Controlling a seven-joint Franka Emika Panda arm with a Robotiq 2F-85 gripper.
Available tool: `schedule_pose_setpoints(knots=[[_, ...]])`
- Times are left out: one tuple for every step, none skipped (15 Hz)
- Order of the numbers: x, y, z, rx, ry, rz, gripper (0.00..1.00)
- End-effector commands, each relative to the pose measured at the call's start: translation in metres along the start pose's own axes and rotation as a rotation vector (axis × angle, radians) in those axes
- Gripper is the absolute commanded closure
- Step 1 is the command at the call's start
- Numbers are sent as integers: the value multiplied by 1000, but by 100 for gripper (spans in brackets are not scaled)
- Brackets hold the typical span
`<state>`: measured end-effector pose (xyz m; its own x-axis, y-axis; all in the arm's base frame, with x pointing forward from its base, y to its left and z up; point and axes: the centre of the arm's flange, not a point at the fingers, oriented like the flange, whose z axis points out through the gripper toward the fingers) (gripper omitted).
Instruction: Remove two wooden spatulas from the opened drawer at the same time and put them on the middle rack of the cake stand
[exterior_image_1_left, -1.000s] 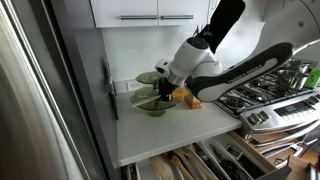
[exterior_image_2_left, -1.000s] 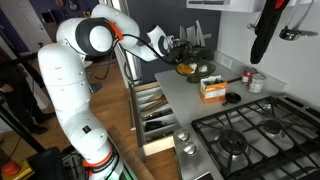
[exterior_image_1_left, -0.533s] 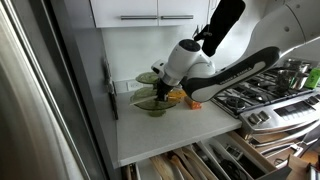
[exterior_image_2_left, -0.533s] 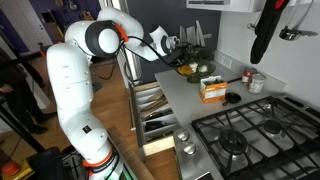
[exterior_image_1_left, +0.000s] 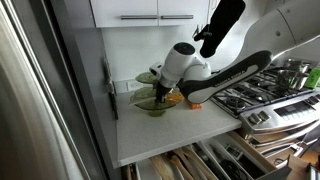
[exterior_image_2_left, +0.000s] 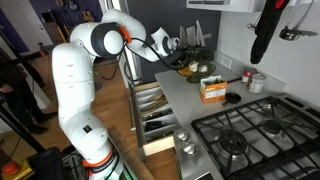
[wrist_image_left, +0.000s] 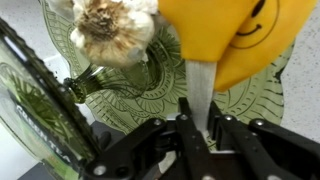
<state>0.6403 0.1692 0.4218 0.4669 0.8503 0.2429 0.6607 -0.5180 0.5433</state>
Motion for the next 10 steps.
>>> schedule_pose_setpoints(knots=[[6,2,9,-31,-42,30,95],[6,3,9,-38,-47,38,95],[6,4,10,-50,-51,49,95],[6,6,10,-58,-59,58,95],[6,7,11,-63,-63,64,95],[6,7,12,-68,-71,67,95],[5,7,13,-70,-78,70,95],[5,7,14,-70,-84,70,95],[6,6,14,-64,-82,67,94],[6,5,15,-61,-87,65,95]])
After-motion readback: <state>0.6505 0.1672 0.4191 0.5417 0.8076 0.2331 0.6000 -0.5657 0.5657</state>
